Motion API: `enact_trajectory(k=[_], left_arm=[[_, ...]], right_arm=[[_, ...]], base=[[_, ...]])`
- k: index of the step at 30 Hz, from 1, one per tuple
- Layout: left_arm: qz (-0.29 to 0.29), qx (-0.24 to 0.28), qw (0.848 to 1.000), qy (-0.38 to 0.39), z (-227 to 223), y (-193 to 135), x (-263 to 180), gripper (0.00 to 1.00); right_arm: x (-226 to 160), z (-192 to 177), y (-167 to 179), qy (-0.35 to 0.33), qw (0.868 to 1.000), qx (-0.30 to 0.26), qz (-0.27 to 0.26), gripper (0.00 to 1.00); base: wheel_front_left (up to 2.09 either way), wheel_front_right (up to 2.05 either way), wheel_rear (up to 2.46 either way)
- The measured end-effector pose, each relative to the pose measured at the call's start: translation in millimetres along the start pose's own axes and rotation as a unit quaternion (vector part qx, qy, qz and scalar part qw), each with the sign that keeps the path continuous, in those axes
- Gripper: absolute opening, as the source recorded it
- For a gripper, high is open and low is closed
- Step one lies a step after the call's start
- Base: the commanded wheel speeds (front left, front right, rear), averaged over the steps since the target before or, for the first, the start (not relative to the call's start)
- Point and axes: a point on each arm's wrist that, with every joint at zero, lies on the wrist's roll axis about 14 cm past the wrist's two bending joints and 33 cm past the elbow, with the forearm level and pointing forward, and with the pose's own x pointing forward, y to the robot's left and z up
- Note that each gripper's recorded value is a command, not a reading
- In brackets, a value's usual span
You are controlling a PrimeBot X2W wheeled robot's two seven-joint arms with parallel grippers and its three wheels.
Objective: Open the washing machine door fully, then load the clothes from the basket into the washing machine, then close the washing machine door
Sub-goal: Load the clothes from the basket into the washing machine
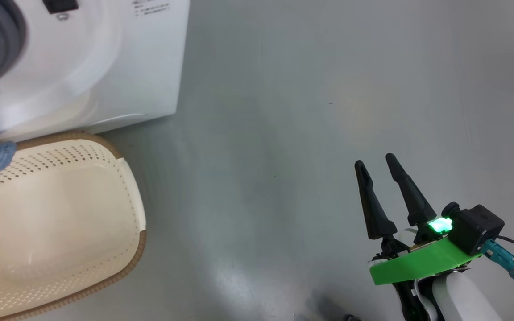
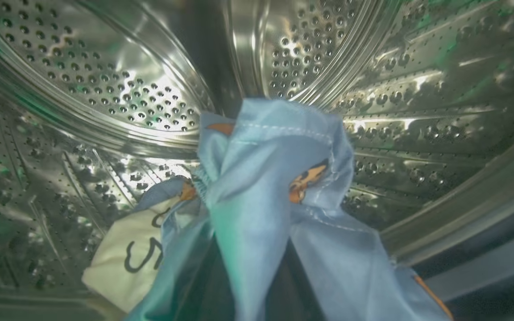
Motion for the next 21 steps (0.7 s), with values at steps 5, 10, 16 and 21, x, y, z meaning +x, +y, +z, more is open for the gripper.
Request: enact_trajectory(k=[5, 10, 16, 21], left_arm=[[-0.01, 0.005, 0.998, -0.063, 30, -5, 9, 0.0], [-0.012, 0.006, 0.991, -0.131, 67, -1, 13, 0.0], [0.001, -0.006, 0.98, -0.198, 99, 8, 12, 0.0], [-0.001, 0.002, 0.987, -0.158, 66, 6, 15, 0.0]], right_arm=[[0, -2, -2, 0.004, 1.0, -0.001, -0.005, 1.0], [1, -6, -3, 0.008, 1.0, -0.001, -0.007, 1.0], [6, -8, -3, 0.009, 1.0, -0.001, -0.006, 1.0], [8, -9, -1, 0.009, 1.0, 0.0, -0.004, 1.0]], base=[[0.0, 0.0, 0.0], [0.0, 0.0, 0.0], [0.0, 0.0, 0.0], [0.0, 0.0, 0.0]])
